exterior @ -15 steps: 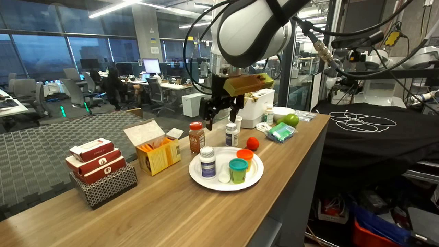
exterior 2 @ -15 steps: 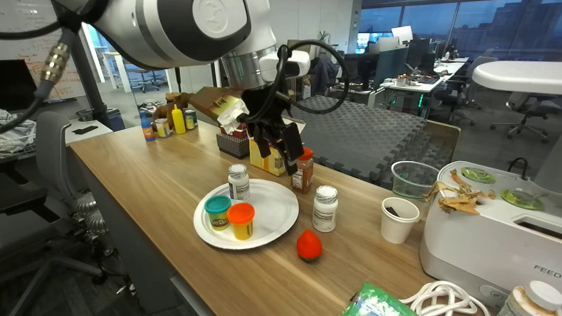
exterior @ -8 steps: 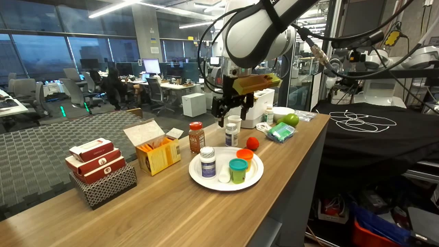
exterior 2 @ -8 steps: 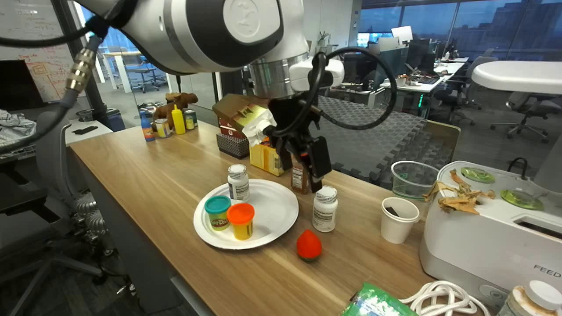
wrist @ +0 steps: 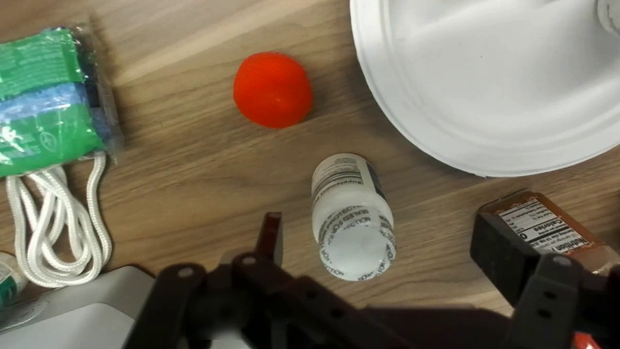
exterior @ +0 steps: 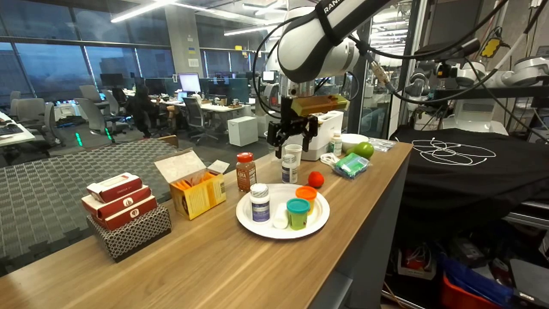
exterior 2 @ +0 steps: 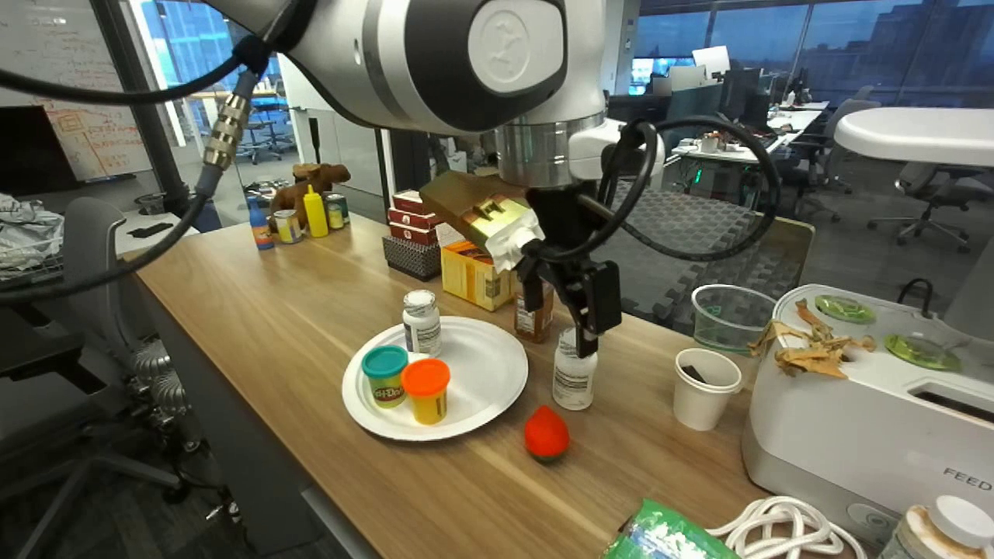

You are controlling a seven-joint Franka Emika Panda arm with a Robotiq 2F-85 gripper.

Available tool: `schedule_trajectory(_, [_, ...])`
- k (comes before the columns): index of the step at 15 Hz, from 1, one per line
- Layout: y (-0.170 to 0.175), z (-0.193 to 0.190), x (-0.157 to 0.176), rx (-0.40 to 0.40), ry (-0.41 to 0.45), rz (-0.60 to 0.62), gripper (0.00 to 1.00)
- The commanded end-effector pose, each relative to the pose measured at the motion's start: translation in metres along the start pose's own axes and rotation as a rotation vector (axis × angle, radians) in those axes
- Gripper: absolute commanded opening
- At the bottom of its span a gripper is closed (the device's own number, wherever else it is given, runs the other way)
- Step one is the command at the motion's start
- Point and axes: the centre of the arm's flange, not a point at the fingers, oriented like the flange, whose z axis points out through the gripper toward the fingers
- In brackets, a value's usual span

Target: Put the bottles on the tray

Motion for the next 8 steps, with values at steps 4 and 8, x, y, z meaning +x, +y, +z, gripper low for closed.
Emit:
schedule_trajectory(4, [0.004,0.008,0.032,0.035,-0.039,0.009,1.00])
schedule_trajectory(8, [0.003,0.015,0.038,0.049,-0.038,0.015,0.66])
